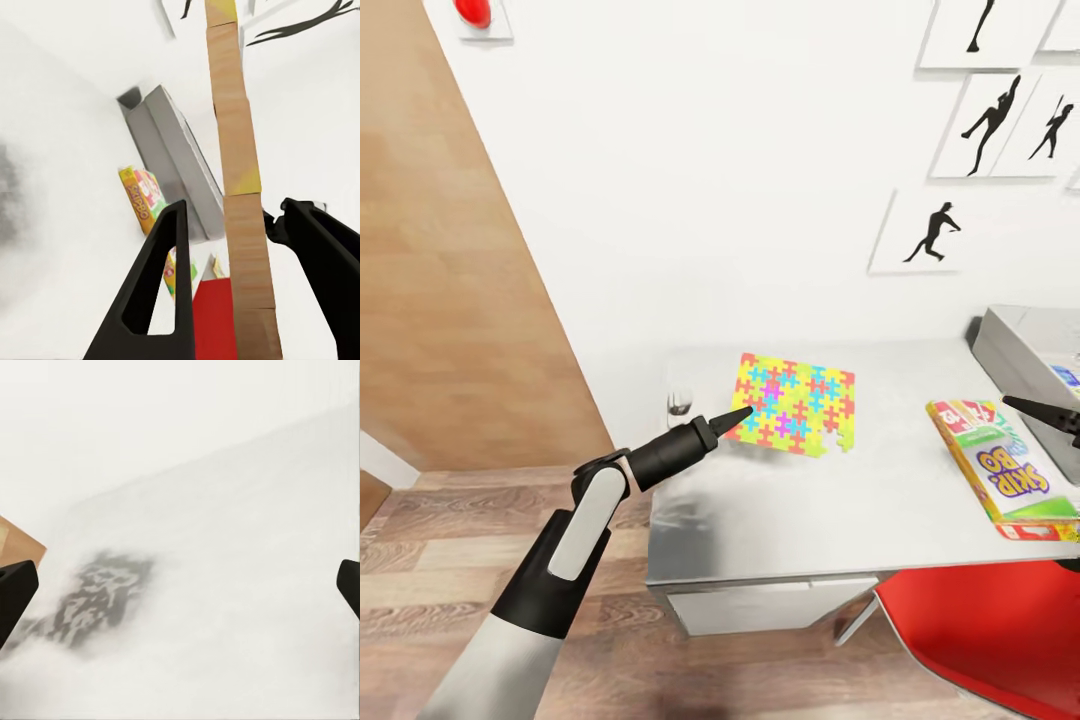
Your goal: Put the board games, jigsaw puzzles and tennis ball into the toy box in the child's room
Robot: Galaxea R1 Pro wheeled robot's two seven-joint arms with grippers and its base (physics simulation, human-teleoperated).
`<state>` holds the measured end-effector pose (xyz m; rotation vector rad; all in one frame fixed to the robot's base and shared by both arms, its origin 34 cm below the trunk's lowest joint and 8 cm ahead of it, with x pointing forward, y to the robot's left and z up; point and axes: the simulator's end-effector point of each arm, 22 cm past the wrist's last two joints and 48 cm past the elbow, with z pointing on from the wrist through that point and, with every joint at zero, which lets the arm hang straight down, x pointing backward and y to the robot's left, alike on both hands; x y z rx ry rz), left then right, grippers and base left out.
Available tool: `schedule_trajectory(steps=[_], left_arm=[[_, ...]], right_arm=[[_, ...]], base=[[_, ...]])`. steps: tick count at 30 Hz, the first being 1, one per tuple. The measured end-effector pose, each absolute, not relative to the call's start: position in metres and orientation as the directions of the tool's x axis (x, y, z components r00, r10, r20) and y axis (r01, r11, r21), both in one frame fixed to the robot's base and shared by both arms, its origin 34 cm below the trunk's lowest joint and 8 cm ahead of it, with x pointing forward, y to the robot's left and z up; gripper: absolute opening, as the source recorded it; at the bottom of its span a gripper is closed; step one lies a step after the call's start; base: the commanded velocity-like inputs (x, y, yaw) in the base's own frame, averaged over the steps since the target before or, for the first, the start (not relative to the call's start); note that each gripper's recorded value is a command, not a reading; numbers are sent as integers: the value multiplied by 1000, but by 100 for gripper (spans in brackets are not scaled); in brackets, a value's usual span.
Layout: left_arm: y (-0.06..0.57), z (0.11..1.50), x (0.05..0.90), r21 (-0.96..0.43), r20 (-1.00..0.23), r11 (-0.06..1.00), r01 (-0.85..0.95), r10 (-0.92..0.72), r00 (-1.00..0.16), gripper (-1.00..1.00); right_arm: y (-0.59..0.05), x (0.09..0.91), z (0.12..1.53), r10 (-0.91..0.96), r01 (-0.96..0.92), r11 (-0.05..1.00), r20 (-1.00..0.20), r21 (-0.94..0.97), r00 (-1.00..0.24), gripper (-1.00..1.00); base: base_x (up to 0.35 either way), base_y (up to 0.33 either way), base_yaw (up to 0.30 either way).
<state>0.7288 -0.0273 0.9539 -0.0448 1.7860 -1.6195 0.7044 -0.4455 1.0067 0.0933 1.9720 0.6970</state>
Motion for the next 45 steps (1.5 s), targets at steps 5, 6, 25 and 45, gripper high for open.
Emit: schedule_trajectory(steps=[5,6,25,45], left_arm=[[-27,961,728,-874,-484,214,437,-473,-736,-100],[-27,962,728,-873,-485,214,438,-473,-736,-100],[-26,975,723,-864,-501,220,454,-475,-723,-100],[-25,993,719,-849,-523,221,479,-479,-705,-100]], right_arm=[[-446,703,1011,351,-229,831,-798,506,-490,100],[-446,703,1012,351,-230,831,-799,506,-489,100],[-447,698,1031,350,-246,833,-815,496,-461,100],[-447,693,1050,350,-262,833,-831,488,-432,100]], base=[[63,-272,0],[47,-283,0],[7,-141,0],[-88,-46,0]])
